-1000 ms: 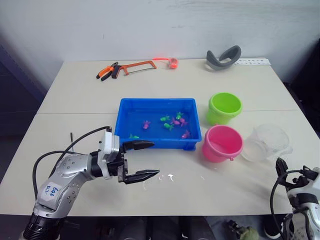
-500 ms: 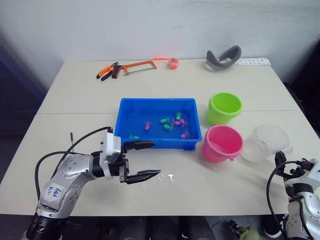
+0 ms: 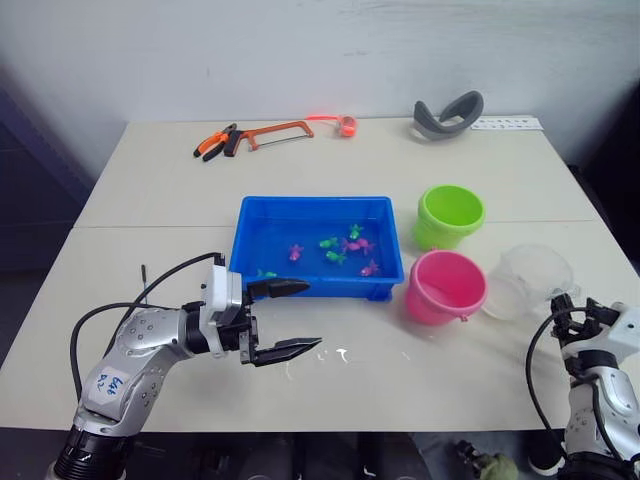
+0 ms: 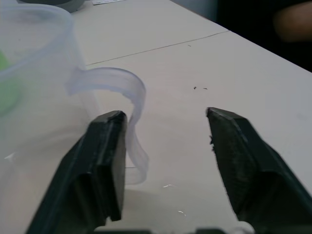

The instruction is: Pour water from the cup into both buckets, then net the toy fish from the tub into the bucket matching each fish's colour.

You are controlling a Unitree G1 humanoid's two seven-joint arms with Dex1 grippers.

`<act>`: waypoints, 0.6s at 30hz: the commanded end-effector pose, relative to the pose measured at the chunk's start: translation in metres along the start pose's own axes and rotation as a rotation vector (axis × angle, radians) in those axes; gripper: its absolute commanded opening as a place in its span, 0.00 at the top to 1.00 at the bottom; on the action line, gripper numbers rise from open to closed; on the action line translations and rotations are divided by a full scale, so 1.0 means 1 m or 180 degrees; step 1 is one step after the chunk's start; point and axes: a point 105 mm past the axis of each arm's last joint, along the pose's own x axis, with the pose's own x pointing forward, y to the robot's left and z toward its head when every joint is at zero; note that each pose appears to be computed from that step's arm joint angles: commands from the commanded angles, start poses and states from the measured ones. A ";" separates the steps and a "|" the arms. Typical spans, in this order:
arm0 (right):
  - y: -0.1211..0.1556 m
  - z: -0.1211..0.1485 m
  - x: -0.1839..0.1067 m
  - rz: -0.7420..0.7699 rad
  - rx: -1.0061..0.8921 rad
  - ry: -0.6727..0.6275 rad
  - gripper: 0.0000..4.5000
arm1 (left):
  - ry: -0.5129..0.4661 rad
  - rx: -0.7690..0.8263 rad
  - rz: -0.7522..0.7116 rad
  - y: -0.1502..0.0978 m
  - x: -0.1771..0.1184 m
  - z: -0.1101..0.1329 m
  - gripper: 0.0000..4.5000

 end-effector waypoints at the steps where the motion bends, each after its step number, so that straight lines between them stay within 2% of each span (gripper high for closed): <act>1: 0.000 0.022 0.000 0.0120 0.0034 -0.0263 0.78 | -0.0035 0.0142 0.0050 0.004 -0.002 0.005 0.00; 3: 0.000 0.026 -0.001 0.0141 0.0042 -0.0290 0.97 | -0.0040 0.0147 0.0056 0.005 -0.002 0.005 0.00; 4: -0.001 0.029 -0.002 0.0161 0.0048 -0.0324 0.99 | -0.0042 0.0148 0.0056 0.006 -0.002 0.005 0.00; 12: 0.001 0.067 -0.011 0.0286 -0.0074 -0.0582 0.99 | -0.0188 0.0081 0.0051 0.011 0.003 0.008 0.00; 15: 0.001 0.098 -0.017 0.0350 -0.0282 -0.0676 0.99 | -0.0225 0.0033 0.0024 0.016 0.004 0.011 0.00; 18: 0.012 0.125 -0.022 0.0595 -0.0602 -0.0682 0.99 | -0.0227 -0.0026 -0.0067 0.018 0.007 0.013 0.00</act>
